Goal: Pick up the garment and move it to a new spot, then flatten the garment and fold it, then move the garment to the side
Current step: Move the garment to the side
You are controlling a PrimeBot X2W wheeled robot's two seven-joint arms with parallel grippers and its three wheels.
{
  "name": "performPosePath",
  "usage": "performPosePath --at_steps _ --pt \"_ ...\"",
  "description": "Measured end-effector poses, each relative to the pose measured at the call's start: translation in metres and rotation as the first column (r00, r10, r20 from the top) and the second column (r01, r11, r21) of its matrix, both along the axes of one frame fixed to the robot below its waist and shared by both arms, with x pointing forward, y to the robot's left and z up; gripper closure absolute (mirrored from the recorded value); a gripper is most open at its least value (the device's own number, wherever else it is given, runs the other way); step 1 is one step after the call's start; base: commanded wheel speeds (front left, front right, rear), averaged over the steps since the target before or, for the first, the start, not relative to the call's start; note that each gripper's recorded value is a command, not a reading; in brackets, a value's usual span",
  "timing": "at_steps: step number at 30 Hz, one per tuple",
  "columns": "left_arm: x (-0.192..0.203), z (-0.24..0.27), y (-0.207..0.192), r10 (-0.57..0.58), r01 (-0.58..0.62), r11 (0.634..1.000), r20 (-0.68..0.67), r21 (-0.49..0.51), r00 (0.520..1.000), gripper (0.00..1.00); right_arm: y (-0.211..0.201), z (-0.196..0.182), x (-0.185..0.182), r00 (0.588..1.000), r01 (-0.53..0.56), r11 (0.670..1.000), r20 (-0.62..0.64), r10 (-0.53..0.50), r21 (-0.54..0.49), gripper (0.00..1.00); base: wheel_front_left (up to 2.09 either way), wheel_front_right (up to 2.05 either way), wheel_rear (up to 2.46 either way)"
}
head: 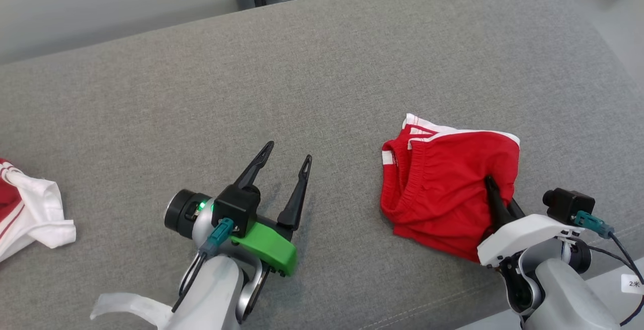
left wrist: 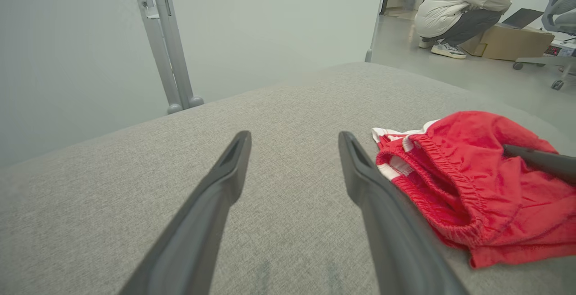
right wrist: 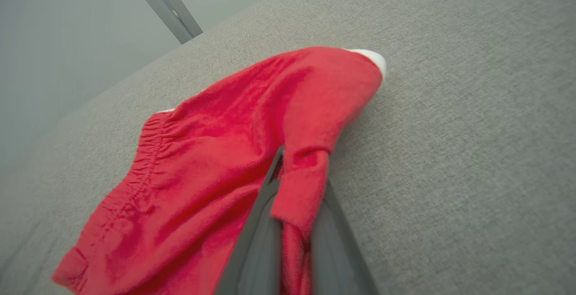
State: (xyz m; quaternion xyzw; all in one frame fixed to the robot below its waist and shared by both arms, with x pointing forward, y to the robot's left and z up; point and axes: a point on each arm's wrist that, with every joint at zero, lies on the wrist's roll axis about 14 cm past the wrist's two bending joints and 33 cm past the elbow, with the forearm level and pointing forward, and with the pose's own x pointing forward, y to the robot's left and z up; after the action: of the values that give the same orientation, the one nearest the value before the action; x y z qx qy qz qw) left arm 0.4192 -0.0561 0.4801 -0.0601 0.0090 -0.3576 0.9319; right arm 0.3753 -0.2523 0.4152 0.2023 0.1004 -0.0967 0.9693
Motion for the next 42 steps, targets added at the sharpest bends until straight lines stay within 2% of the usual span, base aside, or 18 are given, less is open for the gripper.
performPosePath --at_steps 4,8,10,15,18,22,30,33,35,42 --pt "0.003 -0.006 -0.004 -0.015 0.015 1.000 -0.008 -0.005 1.000 0.00 0.001 0.000 0.014 0.999 -0.036 0.999 -0.004 0.036 -0.037 1.00 0.00 0.00 0.00" --pt "0.008 -0.014 -0.001 -0.011 0.011 1.000 -0.020 -0.001 1.000 0.00 -0.005 0.014 0.043 0.994 -0.102 0.985 0.012 0.104 -0.137 1.00 0.00 0.00 0.00" --pt "0.011 -0.017 0.000 -0.010 0.010 1.000 -0.022 0.000 1.000 0.00 -0.015 0.023 0.061 0.992 -0.121 0.972 0.019 0.127 -0.199 1.00 0.00 0.00 0.00" --pt "0.021 -0.024 0.003 -0.006 0.006 1.000 -0.023 -0.003 1.000 0.00 -0.047 0.041 0.106 0.986 -0.160 0.916 -0.012 0.168 -0.367 1.00 0.00 0.00 0.00" --pt "0.027 -0.031 0.005 -0.003 0.002 1.000 -0.031 -0.003 1.000 0.00 -0.073 0.046 0.129 0.987 -0.162 0.881 -0.058 0.152 -0.445 1.00 0.00 0.00 0.00" --pt "0.033 -0.044 0.013 0.015 -0.015 1.000 -0.053 0.003 0.998 0.00 -0.108 0.035 0.146 0.983 -0.165 0.845 -0.156 0.098 -0.509 1.00 0.00 0.00 0.00" --pt "0.038 -0.066 0.042 0.086 -0.082 0.996 -0.092 0.047 0.992 0.00 -0.158 0.022 0.165 0.969 -0.140 0.799 -0.246 -0.011 -0.585 1.00 0.00 0.00 0.00" --pt "0.039 -0.070 0.051 0.109 -0.104 0.993 -0.099 0.061 0.989 0.00 -0.173 0.020 0.168 0.965 -0.116 0.793 -0.258 -0.053 -0.597 1.00 0.00 0.00 0.00" --pt "0.038 -0.072 0.056 0.121 -0.114 0.991 -0.103 0.069 0.987 0.00 -0.182 0.023 0.170 0.964 -0.093 0.787 -0.252 -0.081 -0.610 0.00 0.00 0.00 0.00" --pt "0.036 -0.068 0.061 0.133 -0.126 0.989 -0.098 0.071 0.986 0.00 -0.197 0.037 0.167 0.969 -0.023 0.777 -0.204 -0.137 -0.630 0.00 0.00 0.00 0.00"
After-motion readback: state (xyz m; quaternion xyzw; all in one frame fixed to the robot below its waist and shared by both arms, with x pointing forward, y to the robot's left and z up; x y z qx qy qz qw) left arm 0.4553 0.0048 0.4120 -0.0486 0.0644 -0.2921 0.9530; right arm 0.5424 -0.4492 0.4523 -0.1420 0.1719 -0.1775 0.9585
